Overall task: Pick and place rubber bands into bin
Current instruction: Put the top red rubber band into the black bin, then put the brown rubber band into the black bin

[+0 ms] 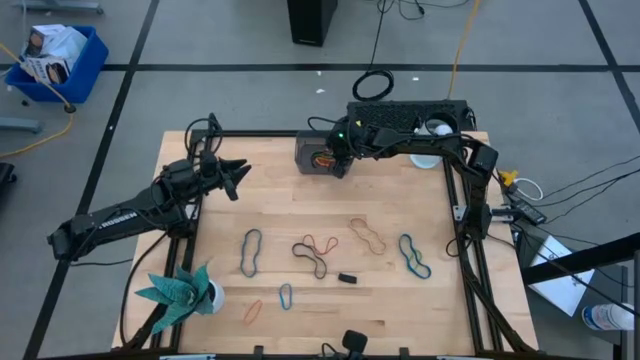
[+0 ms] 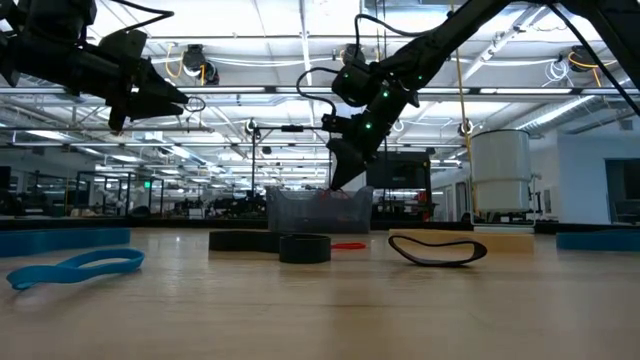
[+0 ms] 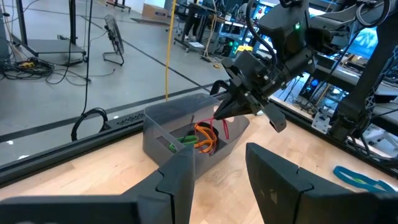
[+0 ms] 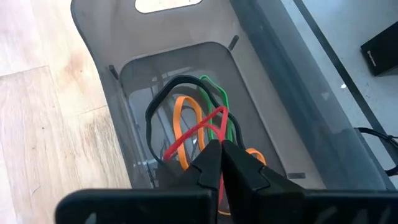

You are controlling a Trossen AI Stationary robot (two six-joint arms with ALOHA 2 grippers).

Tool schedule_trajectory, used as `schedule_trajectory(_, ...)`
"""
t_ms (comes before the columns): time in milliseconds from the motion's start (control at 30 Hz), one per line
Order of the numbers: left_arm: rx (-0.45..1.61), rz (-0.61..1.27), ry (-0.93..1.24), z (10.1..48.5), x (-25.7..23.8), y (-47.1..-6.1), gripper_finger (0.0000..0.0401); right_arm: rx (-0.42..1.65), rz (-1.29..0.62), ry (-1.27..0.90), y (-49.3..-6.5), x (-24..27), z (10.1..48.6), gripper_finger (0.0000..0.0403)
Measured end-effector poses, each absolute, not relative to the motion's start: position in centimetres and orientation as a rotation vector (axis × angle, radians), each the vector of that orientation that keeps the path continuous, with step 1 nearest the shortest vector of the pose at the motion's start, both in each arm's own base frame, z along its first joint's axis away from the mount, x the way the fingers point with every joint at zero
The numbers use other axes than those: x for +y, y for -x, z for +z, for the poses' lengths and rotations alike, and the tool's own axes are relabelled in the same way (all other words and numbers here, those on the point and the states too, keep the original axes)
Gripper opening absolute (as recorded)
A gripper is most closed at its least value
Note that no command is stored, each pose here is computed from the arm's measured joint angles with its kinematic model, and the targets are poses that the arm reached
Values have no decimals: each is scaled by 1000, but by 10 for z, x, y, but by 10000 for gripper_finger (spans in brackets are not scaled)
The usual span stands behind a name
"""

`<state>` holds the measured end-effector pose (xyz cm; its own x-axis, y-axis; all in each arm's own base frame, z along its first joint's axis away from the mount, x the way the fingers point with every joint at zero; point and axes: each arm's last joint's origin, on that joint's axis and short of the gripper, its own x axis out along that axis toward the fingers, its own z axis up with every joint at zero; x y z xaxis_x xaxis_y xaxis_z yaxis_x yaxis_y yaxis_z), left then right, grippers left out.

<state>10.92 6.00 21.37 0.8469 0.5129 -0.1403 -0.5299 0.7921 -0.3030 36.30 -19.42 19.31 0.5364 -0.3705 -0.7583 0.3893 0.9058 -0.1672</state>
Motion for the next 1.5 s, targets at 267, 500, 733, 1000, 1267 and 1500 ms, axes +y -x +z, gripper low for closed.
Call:
schedule_trajectory(267,51,561,341,214,60,-109,150,891,-452,-19,-363,-194,194,35)
schedule_trajectory(500,51,561,341,214,60,-109,150,890,-452,-17,-363,-194,195,77)
schedule_trajectory(733,52,561,341,214,60,-109,150,809,-435,18,-355,-177,236,95)
schedule_trajectory(1000,48,560,340,214,60,-109,150,637,-372,128,-327,-132,316,96)
schedule_trajectory(1267,48,560,339,214,60,-109,150,568,-298,150,-286,-88,364,88)
schedule_trajectory(1500,47,560,339,214,60,-109,150,776,-139,308,-269,-63,356,78)
